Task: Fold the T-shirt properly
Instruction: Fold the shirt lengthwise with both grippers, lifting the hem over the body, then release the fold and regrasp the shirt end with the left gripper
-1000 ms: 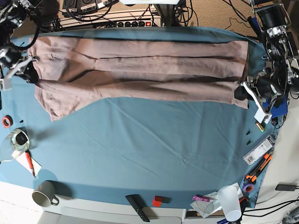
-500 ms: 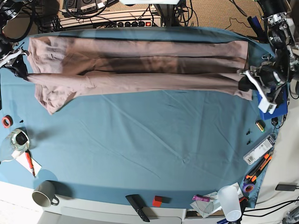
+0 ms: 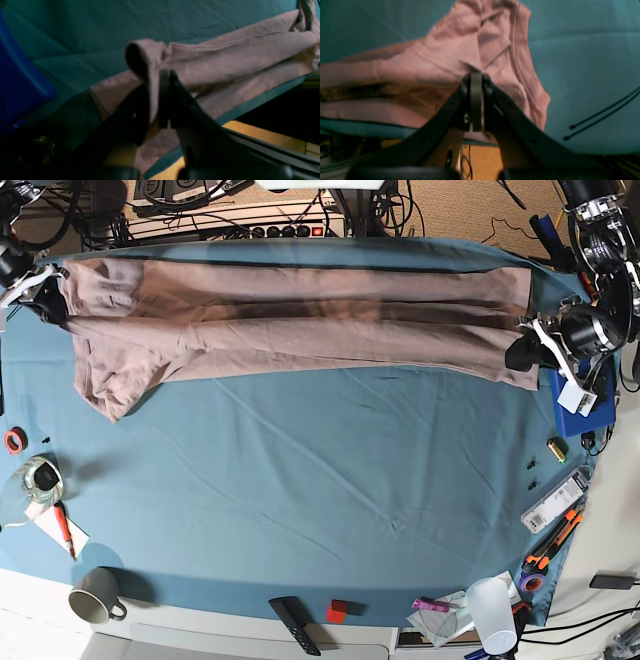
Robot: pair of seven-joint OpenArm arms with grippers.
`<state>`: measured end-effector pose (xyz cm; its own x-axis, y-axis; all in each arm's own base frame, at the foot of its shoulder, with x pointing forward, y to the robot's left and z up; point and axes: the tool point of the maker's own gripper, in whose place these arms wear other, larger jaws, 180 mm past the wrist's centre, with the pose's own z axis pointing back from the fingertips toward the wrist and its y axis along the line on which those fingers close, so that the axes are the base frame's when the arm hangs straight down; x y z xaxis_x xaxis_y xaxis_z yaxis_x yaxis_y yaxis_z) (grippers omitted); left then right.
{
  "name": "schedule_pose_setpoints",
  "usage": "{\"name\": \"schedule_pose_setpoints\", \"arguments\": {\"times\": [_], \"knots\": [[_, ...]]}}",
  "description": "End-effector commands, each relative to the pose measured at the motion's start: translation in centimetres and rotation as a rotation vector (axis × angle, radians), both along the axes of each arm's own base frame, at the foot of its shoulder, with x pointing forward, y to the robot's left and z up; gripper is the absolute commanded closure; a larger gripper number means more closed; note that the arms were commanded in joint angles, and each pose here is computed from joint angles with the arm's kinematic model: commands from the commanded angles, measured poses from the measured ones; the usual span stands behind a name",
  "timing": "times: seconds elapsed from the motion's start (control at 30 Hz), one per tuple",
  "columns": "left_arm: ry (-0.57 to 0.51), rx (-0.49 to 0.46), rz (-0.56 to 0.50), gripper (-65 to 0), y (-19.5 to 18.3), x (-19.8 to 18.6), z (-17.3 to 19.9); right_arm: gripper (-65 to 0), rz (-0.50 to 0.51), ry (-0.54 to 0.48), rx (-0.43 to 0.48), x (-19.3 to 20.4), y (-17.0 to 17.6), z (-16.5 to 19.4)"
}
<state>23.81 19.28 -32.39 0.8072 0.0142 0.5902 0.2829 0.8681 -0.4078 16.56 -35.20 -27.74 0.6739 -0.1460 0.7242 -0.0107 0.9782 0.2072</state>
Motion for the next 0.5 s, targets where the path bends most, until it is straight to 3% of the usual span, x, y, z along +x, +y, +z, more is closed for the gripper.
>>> {"name": "schedule_pose_setpoints", "arguments": {"times": [0.0,0.47], "knots": [[-0.028,0.003,-0.004,0.0,0.2,0.2,0.8,0.0,0.011,-0.046,-0.024,0.6,-0.3,1.5],[0.007,0.003,-0.004,0.0,0.2,-0.9,-0.1,0.0,-0.076,0.037,-0.114,-1.1,-2.8,0.5]]}}
